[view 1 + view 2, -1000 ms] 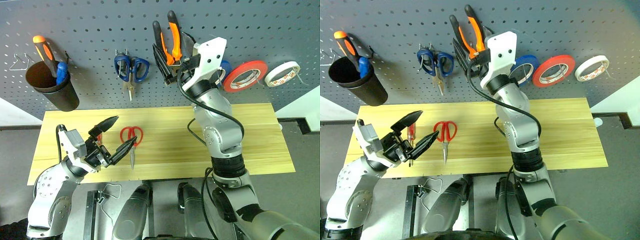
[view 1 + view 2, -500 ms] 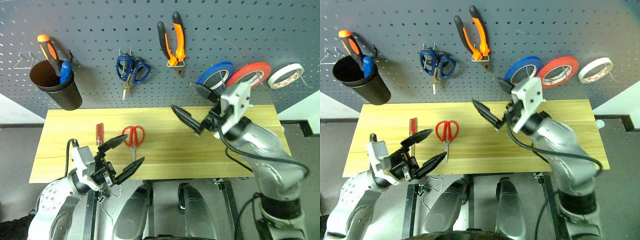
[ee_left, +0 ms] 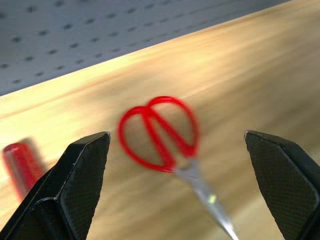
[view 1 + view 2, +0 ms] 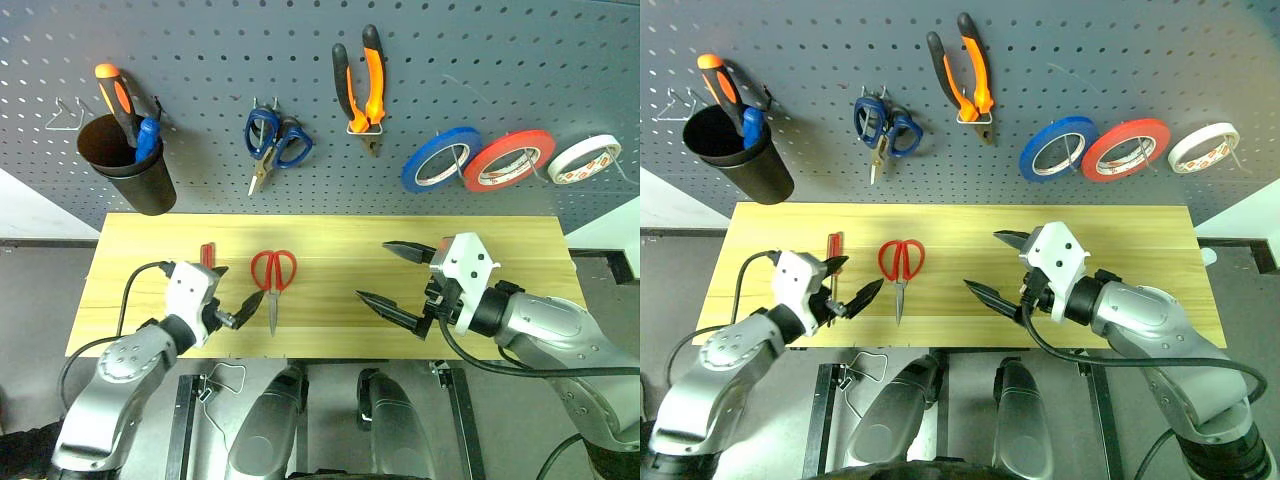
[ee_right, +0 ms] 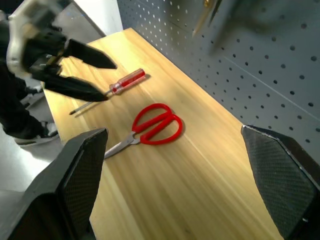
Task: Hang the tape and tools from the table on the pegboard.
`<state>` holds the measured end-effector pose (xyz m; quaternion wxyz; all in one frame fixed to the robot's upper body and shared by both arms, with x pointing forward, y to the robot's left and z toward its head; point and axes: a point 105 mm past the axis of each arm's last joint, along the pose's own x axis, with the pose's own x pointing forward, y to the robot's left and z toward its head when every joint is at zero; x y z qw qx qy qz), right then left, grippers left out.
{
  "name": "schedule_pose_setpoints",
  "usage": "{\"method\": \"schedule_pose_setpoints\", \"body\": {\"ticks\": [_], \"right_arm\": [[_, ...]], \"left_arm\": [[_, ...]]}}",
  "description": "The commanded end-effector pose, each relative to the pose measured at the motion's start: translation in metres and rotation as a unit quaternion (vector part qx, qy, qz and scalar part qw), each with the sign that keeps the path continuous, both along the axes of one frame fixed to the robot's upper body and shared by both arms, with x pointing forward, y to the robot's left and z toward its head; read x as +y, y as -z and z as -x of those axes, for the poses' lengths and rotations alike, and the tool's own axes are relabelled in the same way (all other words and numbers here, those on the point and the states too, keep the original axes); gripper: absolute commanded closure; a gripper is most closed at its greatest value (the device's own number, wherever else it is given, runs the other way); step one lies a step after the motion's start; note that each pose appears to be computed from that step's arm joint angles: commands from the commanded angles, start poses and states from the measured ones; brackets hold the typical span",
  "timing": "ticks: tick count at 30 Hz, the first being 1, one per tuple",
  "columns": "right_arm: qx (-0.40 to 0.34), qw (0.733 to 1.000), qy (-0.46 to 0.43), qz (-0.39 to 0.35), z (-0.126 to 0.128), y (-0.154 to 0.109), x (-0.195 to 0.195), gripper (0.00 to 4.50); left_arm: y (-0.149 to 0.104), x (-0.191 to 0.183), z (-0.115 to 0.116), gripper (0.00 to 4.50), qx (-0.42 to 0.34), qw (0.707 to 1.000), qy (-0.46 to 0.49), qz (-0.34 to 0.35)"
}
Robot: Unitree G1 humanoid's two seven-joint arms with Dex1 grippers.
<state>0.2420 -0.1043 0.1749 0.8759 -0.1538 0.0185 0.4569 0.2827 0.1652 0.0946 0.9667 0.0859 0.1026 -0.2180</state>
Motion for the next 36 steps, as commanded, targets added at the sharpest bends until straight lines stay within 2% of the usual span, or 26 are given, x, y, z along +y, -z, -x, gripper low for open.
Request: {"method": "schedule_pose_setpoints", "body": {"ticks": [1,3,12,23,36], "right_arm": [[-0.018,1.000,-0.008,0.016,0.006,-0.004,0.002,0.04],[-0.020,1.000,-0.015,0.018,0.010,-0.006,0.002,0.04],[-0.025,0.998,-0.014,0.051,0.020,0.000,-0.009,0.04],[-0.025,0.998,0.003,0.054,0.026,0.001,-0.011,0.04],[-0.031,0.998,0.018,0.059,0.027,0.001,-0.014,0.04]], "left_arm": [[0.015,-0.015,-0.004,0.00,0.034,0.999,-0.037,-0.015],[0.026,-0.022,-0.006,0.00,0.059,0.996,-0.069,-0.016],[0.069,-0.052,0.003,0.00,0.152,0.984,-0.089,-0.011],[0.076,-0.069,-0.023,0.00,0.147,0.980,-0.134,0.002],[0.092,-0.064,-0.016,0.00,0.193,0.963,-0.188,-0.032]]}}
